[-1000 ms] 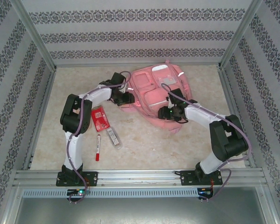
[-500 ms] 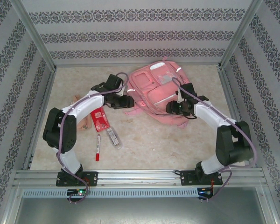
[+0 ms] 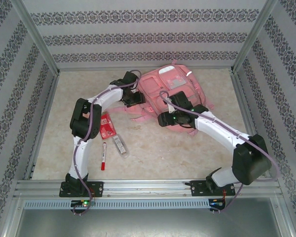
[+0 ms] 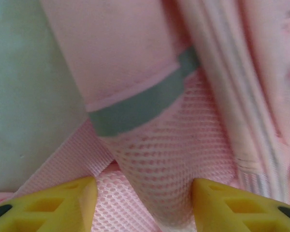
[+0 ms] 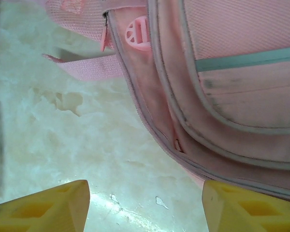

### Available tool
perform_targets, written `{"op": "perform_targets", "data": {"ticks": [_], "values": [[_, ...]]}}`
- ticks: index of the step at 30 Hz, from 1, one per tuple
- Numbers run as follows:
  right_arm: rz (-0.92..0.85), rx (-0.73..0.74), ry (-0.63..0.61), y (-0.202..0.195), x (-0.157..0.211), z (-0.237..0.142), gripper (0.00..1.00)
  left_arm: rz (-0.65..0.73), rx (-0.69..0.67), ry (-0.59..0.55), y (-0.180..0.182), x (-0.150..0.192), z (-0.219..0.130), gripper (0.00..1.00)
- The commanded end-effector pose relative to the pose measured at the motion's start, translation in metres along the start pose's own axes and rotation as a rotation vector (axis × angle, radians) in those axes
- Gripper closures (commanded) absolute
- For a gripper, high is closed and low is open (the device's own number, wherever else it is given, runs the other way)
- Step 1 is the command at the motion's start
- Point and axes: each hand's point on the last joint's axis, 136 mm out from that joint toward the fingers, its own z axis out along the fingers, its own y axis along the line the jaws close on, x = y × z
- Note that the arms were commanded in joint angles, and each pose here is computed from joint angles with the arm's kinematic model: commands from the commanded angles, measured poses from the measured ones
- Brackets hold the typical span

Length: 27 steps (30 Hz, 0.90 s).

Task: Pack the student bag

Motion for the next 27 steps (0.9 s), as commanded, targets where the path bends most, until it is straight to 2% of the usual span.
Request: {"op": "perform_targets", "data": {"ticks": [1, 4, 5, 8, 11, 14, 19, 23, 27], "values": [[-0.011, -0.013, 0.010, 0.004, -0.008, 0.017, 0.38, -0.078, -0.043, -0.036, 0.014, -0.007, 0.000, 0.46], [0.021, 0.042, 0.043, -0.007, -0.003, 0.034, 0.39, -0.097, -0.043, -0.045, 0.017, -0.007, 0.008, 0.50], [0.033, 0.068, 0.052, -0.013, 0.001, 0.039, 0.40, -0.101, -0.035, -0.049, 0.017, -0.008, 0.010, 0.56], [0.080, 0.131, 0.054, -0.032, 0.005, 0.052, 0.44, -0.105, -0.025, -0.059, 0.013, -0.012, 0.012, 0.83], [0.114, 0.157, 0.056, -0.047, 0.004, 0.063, 0.49, -0.086, -0.009, -0.073, 0.009, -0.012, 0.000, 0.99], [0.130, 0.183, 0.072, -0.063, 0.000, 0.072, 0.53, -0.066, 0.004, -0.081, 0.007, -0.005, -0.018, 1.00], [0.123, 0.217, 0.071, -0.091, -0.016, 0.083, 0.58, -0.065, 0.059, -0.049, 0.005, 0.031, -0.042, 1.00], [0.144, 0.240, 0.063, -0.116, -0.029, 0.088, 0.58, -0.098, 0.109, -0.027, 0.002, 0.057, -0.058, 1.00], [0.136, 0.150, 0.042, -0.104, -0.046, 0.079, 0.51, -0.081, 0.155, -0.016, -0.011, 0.077, -0.067, 1.00]]}}
